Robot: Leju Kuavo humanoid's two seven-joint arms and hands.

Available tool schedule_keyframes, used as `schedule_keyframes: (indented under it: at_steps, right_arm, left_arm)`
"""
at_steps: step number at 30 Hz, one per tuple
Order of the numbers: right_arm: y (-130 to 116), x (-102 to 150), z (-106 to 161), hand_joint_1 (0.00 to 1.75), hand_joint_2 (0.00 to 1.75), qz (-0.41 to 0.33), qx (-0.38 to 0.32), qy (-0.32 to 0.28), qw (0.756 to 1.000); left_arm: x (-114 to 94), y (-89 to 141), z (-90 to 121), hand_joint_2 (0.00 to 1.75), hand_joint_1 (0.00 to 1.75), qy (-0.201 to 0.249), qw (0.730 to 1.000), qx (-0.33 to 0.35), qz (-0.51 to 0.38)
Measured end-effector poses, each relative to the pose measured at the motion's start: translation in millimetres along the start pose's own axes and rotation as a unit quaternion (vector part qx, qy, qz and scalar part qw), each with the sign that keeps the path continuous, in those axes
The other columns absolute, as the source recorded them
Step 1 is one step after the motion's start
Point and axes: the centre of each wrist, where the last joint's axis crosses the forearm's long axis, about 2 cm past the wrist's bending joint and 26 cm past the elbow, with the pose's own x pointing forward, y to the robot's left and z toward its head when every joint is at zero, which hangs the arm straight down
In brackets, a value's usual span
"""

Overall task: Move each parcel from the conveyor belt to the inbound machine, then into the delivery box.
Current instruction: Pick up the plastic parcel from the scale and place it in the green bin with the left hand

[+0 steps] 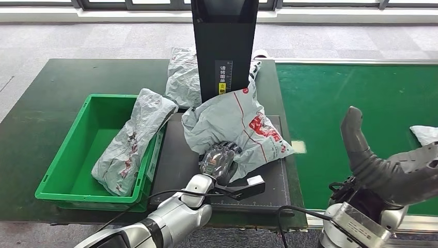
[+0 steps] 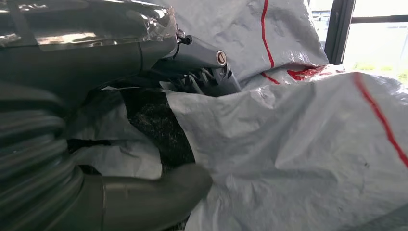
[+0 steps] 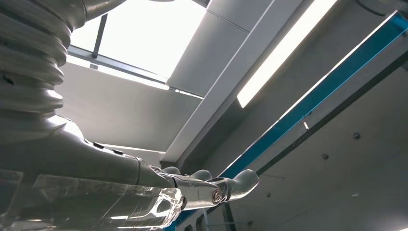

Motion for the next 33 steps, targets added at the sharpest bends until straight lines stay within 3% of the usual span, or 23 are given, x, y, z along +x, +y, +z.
schedule_keyframes:
  at_steps: [9, 12, 15, 21, 27, 33]
  right_arm:
    - [0, 0, 3, 0.0, 1.75, 0.001, 0.006, 0.003, 1.0]
    - [-1, 0, 6, 0.0, 1.75, 0.003, 0.011, 0.006, 1.0]
    - [-3, 0, 9, 0.0, 1.75, 0.006, 0.017, 0.007, 1.0]
    - [-3, -1, 13, 0.0, 1.75, 0.009, 0.026, 0.009, 1.0]
    - [-6, -7, 17, 0.0, 1.75, 0.024, 0.033, 0.014, 0.999]
    - [-10, -12, 20, 0.0, 1.75, 0.036, 0.036, 0.02, 0.999]
  left_arm:
    - [-3, 1, 0, 1.75, 1.75, 0.02, 0.997, 0.048, -0.051]
    - [3, 8, 0, 1.75, 1.75, -0.026, 0.988, 0.119, -0.096]
    - [14, 32, -1, 1.75, 1.75, -0.086, 0.971, 0.202, -0.097]
    - [-2, 79, -5, 1.75, 1.75, -0.03, 0.951, 0.306, -0.021]
    - [-19, 124, 7, 1.75, 1.75, -0.033, 0.914, 0.405, 0.001]
    - [-41, 166, 23, 1.75, 1.75, -0.007, 0.871, 0.492, 0.004]
